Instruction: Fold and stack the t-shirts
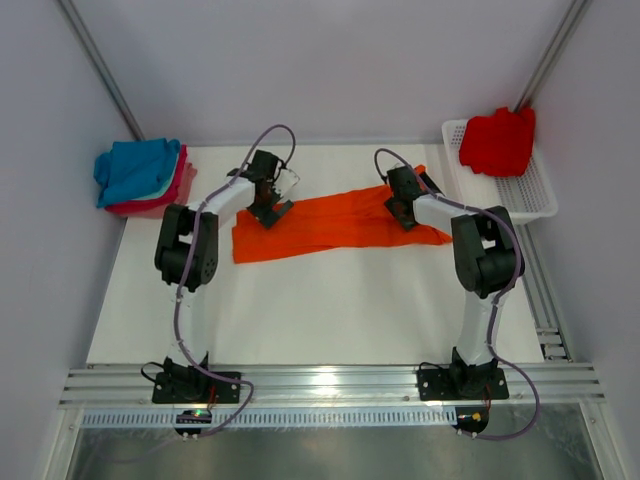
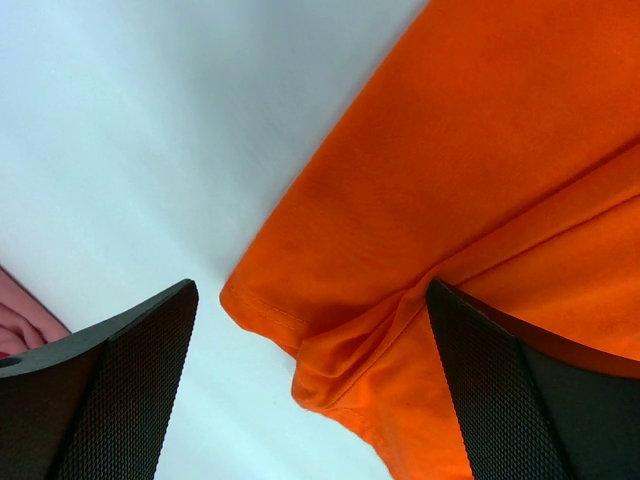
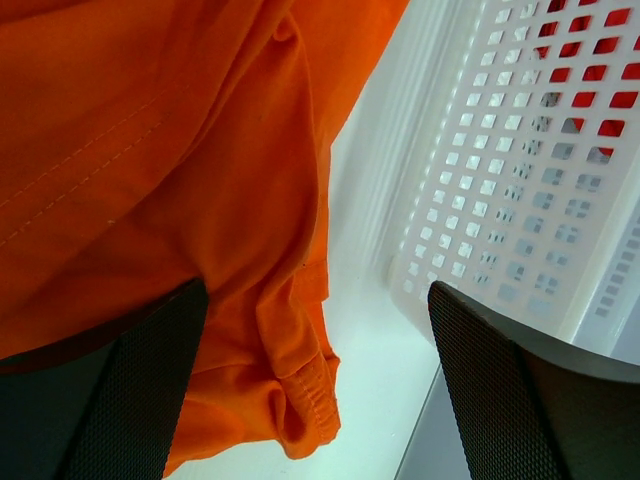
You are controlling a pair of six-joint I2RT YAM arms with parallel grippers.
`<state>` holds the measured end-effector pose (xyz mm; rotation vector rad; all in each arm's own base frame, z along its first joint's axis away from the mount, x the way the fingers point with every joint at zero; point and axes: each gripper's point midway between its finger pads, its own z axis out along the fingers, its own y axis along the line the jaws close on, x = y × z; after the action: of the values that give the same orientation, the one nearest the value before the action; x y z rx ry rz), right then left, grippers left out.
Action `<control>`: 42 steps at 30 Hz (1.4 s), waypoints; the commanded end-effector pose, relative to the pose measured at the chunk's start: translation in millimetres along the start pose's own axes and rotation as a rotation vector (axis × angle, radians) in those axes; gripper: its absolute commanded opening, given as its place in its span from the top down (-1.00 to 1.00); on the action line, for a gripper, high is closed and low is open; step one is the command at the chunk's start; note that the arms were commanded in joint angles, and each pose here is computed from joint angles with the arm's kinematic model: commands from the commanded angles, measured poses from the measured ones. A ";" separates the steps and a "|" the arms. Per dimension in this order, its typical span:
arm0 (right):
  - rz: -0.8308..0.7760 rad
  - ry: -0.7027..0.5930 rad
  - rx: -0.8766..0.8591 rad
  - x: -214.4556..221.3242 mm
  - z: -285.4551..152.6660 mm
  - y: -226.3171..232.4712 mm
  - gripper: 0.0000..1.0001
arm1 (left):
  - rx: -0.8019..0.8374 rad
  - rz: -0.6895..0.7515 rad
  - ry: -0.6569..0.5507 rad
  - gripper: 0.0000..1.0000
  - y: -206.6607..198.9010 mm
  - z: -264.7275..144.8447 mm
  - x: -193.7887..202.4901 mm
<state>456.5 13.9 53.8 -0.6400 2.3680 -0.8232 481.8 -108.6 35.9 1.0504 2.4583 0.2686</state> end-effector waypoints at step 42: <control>0.005 -0.033 -0.057 -106.2 33.8 18.9 -0.92 | 0.254 0.282 -0.002 -0.98 -163.5 -109.0 27.1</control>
<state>549.4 68.8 54.2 -0.6711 2.3729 -0.7600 281.4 -194.8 50.9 1.6073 2.4452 -0.0248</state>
